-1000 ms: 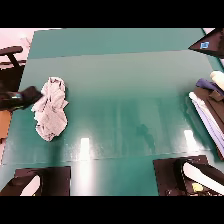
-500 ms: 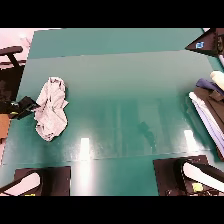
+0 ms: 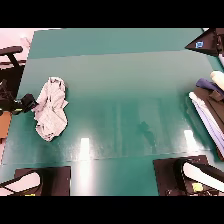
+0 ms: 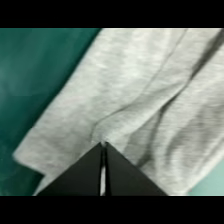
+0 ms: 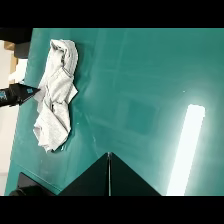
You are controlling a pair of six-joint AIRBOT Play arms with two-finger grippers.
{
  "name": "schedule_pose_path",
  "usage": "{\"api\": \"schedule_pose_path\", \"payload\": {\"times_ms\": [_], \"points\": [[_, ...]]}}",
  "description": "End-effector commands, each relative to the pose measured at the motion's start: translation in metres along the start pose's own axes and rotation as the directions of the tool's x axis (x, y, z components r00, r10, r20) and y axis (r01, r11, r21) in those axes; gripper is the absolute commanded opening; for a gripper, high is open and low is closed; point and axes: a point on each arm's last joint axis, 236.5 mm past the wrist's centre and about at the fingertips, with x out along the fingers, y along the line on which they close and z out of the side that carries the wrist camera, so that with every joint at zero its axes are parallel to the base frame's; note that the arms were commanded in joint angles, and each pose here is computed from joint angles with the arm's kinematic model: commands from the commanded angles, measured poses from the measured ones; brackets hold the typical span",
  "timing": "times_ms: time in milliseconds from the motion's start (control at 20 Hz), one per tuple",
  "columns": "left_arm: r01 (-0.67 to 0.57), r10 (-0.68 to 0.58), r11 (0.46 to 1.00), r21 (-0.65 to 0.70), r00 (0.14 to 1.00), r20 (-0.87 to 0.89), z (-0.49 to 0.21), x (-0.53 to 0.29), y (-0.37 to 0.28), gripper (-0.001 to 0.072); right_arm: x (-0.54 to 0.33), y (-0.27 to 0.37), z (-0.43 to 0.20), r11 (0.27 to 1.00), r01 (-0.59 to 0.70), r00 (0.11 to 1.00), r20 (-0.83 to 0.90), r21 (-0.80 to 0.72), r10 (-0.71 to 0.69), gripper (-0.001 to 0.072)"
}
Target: Fold the shirts.
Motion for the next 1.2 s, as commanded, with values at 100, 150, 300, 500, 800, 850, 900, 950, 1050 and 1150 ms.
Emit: {"api": "schedule_pose_path", "payload": {"times_ms": [100,150,300,500,800,850,900,950,1050,1150], "points": [[0.335,-0.338,0.94,-0.065,0.94,-0.035,-0.009,-0.01,-0.087,0.0019,0.001,-0.003,0.009,1.0,0.01,0.999,0.033,-0.016,-0.009,0.0016],[0.405,-0.408,0.913,-0.05,0.911,-0.062,-0.013,-0.018,-0.111,0.0018,0.003,-0.007,0.012,1.0,0.016,0.999,0.038,-0.011,-0.015,0.0016],[0.597,-0.578,0.799,0.074,0.796,-0.18,-0.021,-0.063,-0.19,0.0018,0.013,-0.019,0.016,1.0,0.02,1.0,0.015,0.022,-0.021,0.0016],[0.753,-0.703,0.586,0.3,0.656,-0.274,-0.026,-0.173,-0.317,0.0017,0.02,-0.026,0.019,0.999,0.023,1.0,0.002,0.045,-0.023,0.0016],[0.664,-0.861,0.215,0.716,0.475,-0.181,-0.048,-0.397,-0.447,0.0018,0.019,-0.03,0.023,0.999,0.034,0.999,0.019,0.043,-0.035,0.0016],[0.576,-0.858,0.272,0.771,0.508,-0.077,-0.03,-0.411,-0.442,0.0018,0.019,-0.031,0.023,0.999,0.042,0.999,0.02,0.028,-0.043,0.0016],[0.488,-0.818,0.375,0.788,0.575,0.034,-0.008,-0.406,-0.426,0.0018,0.019,-0.035,0.022,0.998,0.058,0.998,0.018,0.018,-0.058,0.0017],[0.42,-0.751,0.467,0.778,0.653,0.099,0.009,-0.388,-0.404,0.0018,0.019,-0.035,0.022,0.998,0.059,0.998,0.018,0.0,-0.059,0.0024],[0.338,-0.585,0.599,0.725,0.804,0.108,0.024,-0.332,-0.354,0.0019,0.019,-0.035,0.022,0.998,0.06,0.998,0.018,-0.027,-0.059,0.0139],[0.322,-0.445,0.685,0.654,0.895,0.026,0.021,-0.27,-0.311,0.0019,0.019,-0.036,0.021,0.996,0.059,0.998,0.01,-0.066,-0.059,0.0202]]}}
